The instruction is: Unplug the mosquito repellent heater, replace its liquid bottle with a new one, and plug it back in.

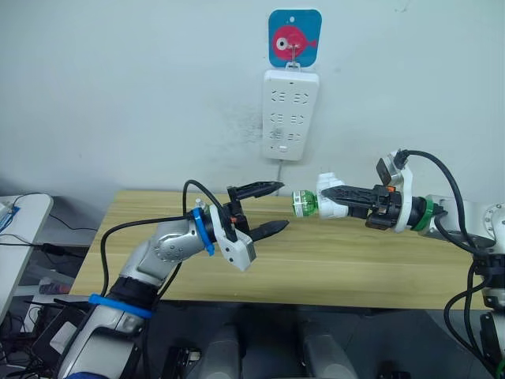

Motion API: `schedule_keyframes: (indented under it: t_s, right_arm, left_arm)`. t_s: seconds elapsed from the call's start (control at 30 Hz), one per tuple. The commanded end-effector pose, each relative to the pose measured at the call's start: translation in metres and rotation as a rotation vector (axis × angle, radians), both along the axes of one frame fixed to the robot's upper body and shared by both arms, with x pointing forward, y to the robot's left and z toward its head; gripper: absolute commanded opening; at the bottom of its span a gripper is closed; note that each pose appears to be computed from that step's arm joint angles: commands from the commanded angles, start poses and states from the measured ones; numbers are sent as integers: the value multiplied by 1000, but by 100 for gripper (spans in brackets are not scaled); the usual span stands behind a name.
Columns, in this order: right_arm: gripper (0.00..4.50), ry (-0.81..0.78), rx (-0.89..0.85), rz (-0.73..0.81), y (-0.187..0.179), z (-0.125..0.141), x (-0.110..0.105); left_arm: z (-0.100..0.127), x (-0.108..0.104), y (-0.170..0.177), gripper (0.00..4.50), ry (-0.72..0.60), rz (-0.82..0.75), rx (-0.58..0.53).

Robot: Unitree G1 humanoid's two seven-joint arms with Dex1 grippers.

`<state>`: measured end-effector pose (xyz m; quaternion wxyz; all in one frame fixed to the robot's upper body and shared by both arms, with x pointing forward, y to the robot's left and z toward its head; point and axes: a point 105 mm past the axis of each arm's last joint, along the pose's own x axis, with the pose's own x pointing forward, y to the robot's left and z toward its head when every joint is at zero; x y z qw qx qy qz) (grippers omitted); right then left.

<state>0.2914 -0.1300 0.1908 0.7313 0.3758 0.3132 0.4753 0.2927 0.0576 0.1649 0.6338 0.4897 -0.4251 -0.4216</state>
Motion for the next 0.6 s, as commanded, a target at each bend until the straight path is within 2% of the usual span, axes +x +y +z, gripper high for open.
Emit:
schedule_keyframes:
  t_s: [0.03, 0.23, 0.6]
  right_arm:
    - [299, -54, 26, 38, 6, 15, -4]
    - [299, -67, 35, 49, 10, 17, -6]
    - [299, -72, 41, 50, 13, 15, -8]
  left_arm:
    - [-1, -1, -16, 450, -74, -61, -10]
    - [4, 5, -29, 450, -129, -86, -28]
    - [12, 4, -36, 450, -188, -117, -54]
